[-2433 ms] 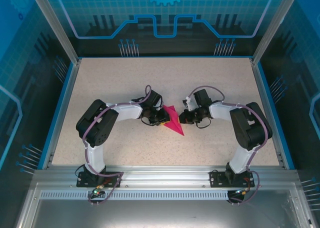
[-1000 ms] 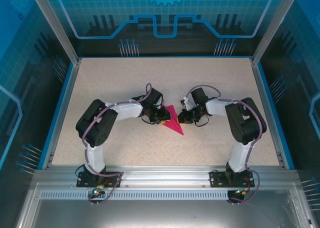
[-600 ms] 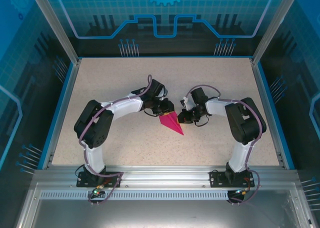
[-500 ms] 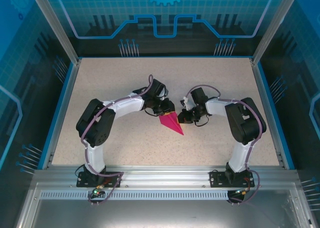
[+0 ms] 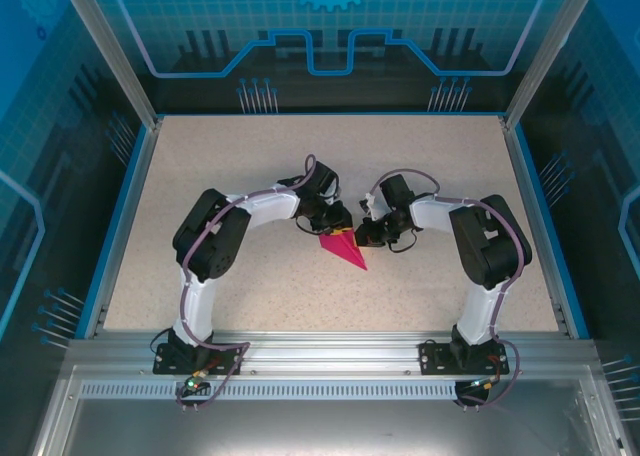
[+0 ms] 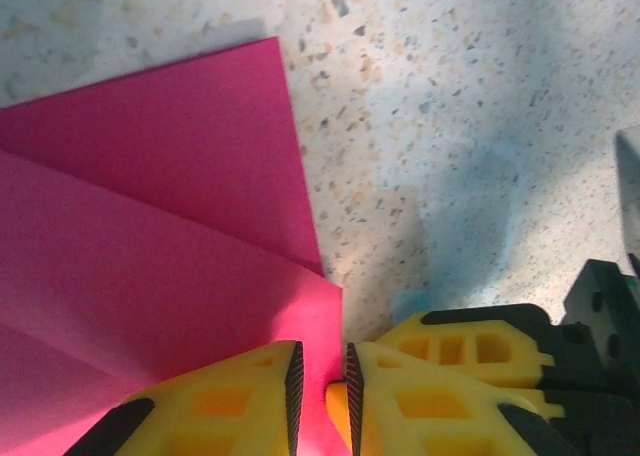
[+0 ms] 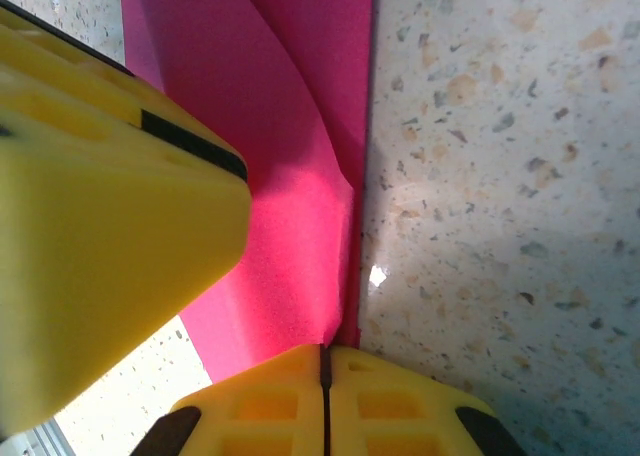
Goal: Fold a paper plane with a square sheet of paper (fold left side to right side)
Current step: Fourth fold the wing at the center of the table.
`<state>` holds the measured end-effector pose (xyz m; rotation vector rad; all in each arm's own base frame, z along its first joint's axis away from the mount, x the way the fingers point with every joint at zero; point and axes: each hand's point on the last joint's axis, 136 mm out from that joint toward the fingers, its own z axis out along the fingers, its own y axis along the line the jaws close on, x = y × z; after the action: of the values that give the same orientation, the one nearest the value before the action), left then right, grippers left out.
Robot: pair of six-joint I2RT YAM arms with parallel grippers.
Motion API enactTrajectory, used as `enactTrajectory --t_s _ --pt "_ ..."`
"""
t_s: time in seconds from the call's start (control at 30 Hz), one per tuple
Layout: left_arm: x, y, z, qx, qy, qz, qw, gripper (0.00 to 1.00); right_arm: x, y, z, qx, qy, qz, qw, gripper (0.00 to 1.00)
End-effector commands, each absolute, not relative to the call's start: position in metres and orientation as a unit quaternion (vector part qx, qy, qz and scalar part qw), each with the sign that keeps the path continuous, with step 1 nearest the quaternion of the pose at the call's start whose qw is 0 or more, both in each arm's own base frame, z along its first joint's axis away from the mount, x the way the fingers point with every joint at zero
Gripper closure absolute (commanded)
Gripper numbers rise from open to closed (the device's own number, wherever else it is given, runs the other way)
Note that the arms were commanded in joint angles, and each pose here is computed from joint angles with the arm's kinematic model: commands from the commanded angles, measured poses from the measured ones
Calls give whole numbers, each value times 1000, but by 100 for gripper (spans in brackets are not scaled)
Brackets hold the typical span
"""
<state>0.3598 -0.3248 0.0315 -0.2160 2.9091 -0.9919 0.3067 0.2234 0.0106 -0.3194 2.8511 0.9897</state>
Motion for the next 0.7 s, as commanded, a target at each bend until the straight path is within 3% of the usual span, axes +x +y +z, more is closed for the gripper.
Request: enactTrajectory --t_s 0.0,0.3,0.67 --pt "357 -320 20 -62 953 -295 22 77 291 217 -13 -109 951 287 17 93" --pt "349 -303 -2 -79 962 -261 12 78 293 220 -7 -112 949 293 21 91" --pt "340 -296 -17 -92 963 -253 4 78 299 212 48 -109 939 320 69 74"
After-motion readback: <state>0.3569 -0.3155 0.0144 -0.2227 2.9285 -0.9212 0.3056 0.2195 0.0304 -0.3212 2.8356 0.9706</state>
